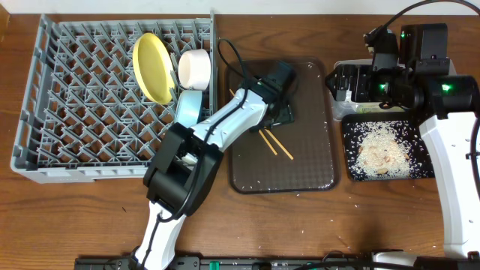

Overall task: Sort waste into correct bins and load items into the dishwasher
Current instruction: 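Move the left gripper to the chopsticks on the tray and grasp one, then carry the chopstick left into the dish rack, then release the chopstick in the rack and move left gripper to the tray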

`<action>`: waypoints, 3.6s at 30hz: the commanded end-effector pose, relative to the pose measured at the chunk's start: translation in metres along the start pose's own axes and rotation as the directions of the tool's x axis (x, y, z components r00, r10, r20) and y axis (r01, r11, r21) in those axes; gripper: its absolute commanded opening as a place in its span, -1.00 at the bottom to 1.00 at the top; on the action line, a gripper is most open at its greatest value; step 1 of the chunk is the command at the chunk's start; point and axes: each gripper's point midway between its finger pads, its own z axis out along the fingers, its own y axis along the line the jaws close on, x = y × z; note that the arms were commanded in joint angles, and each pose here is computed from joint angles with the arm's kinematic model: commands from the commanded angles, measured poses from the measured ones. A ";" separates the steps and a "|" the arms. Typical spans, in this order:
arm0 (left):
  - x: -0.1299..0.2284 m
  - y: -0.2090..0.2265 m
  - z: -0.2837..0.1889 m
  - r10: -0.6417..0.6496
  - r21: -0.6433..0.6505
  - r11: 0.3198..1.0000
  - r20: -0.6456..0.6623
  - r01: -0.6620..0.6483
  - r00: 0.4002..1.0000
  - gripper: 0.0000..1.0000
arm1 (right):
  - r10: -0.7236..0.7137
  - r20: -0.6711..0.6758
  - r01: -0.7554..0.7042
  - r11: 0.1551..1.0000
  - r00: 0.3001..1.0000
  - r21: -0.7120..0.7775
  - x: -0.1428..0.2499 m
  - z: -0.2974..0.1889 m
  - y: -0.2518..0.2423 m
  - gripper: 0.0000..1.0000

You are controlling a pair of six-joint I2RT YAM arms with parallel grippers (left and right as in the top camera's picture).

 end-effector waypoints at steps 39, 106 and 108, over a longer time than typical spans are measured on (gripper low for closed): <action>-0.033 -0.019 -0.095 0.356 -0.034 0.933 0.226 -0.358 0.907 -0.85 | 0.002 -0.005 -0.002 1.000 1.000 0.003 0.000 0.002 -0.001 0.99; -0.037 0.054 -0.148 0.001 0.014 1.000 0.237 -0.005 0.972 0.04 | 0.002 -0.005 -0.002 1.000 1.000 0.003 0.000 0.002 -0.001 0.98; -0.029 0.046 -0.131 0.003 0.006 1.000 0.211 -0.005 0.977 0.04 | 0.002 -0.005 -0.002 1.000 1.000 0.003 0.000 0.002 -0.001 0.98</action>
